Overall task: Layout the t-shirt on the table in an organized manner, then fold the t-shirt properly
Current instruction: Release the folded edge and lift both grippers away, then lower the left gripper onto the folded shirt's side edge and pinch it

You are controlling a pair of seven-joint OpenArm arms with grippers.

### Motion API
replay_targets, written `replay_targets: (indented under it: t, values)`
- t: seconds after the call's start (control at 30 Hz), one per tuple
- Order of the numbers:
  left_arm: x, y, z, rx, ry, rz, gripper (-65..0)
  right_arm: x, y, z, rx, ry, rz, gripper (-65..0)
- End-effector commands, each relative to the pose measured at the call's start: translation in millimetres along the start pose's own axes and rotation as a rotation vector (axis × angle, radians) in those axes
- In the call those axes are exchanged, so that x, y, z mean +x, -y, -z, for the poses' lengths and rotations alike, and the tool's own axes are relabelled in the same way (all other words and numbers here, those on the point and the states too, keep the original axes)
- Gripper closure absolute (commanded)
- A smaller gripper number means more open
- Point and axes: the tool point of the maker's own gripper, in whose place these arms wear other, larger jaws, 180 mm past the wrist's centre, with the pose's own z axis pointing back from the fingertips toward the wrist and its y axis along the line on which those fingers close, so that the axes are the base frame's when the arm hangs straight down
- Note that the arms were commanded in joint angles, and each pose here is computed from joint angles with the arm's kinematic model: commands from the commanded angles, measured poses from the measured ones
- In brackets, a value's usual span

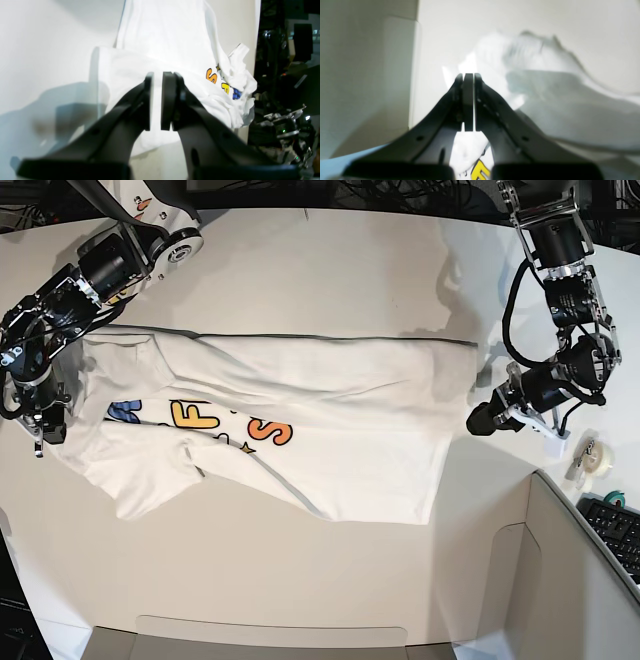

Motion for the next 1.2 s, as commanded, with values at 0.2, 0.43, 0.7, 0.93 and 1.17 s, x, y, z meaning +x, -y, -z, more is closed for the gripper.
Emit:
replay_targets:
  t: [0.2, 0.43, 0.7, 0.93, 1.17]
  values:
    - [31, 21, -5, -0.042, 0.062, 0.047, -4.0, -6, 9, 1, -0.082, 0.009, 0.134, 0.0]
    - [30, 16, -4, -0.015, 0.057, -0.032, -4.2, -10, 42, -6, -0.221, 0.048, 0.258, 0.0]
    - [50, 32, -4, -0.044, 0.094, -0.008, -4.2, -8, 51, -8, -0.266, 0.073, 0.302, 0.0]
    - [73, 54, 0, -0.094, 0.123, 0.007, -4.3, 1, 51, -13, -0.282, 0.111, 0.273, 0.0]
    - [63, 57, 19, -0.130, 0.094, -0.055, -4.3, 35, 27, -41, -0.220, 0.236, 0.209, 0.0]
